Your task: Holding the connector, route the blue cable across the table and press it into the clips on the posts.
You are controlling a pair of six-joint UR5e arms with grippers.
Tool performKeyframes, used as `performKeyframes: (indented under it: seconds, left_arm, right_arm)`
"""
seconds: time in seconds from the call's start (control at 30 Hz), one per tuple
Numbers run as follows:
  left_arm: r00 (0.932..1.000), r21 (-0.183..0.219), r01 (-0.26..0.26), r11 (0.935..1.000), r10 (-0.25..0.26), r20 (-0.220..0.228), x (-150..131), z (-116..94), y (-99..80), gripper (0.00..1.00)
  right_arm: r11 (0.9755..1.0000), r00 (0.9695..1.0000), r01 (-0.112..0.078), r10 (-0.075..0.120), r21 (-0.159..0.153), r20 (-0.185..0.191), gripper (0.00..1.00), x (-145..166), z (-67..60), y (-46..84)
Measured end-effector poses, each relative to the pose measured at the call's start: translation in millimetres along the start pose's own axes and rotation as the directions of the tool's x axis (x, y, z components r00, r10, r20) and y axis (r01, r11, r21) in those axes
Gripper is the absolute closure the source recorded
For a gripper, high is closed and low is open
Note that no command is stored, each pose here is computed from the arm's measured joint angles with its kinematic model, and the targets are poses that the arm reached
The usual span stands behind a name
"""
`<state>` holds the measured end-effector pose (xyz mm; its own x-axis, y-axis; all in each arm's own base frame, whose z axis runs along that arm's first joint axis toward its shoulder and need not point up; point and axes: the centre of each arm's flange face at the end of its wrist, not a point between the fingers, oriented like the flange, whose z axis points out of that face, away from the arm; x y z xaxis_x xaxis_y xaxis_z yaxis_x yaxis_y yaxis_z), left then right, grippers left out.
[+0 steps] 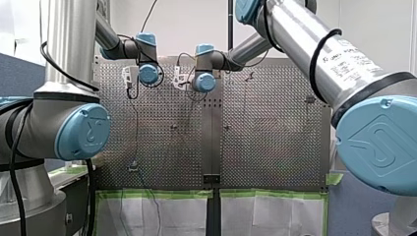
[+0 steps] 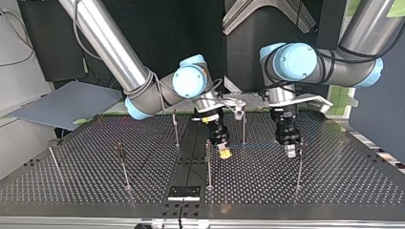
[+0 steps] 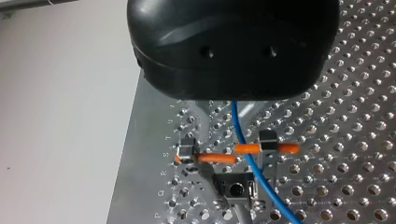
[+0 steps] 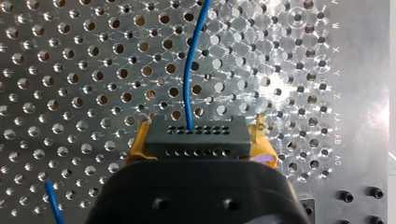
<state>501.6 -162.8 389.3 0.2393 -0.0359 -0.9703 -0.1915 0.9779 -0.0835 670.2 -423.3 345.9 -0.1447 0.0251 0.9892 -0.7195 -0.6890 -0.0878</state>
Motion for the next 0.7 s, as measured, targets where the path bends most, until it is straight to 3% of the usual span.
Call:
performKeyframes:
  seconds: [0.07, 0.33, 0.7]
  left_arm:
    - [1.0, 0.0, 0.0, 1.0, 0.0, -0.001, 0.1, -0.2, -0.2, 1.0]
    - [0.9997, 0.009, -0.008, 0.9999, 0.009, -0.022, 3.2, -5.8, -3.1, 1.0]
    - [0.9965, 0.007, -0.058, 0.9983, 0.059, -0.059, 29.8, -32.1, -4.4, 1.0]
  right_arm:
    - [1.0, 1.0, 0.0, 0.0, 0.0, 0.0, 1.0, -0.3, 0.0, 0.0]
    - [1.0, 0.9999, 0.004, -0.004, -0.002, 0.014, 1.0, -7.5, -2.5, 1.0]
    - [0.9998, 0.9976, 0.016, -0.015, -0.014, 0.068, 1.0, -33.9, -13.1, 9.4]
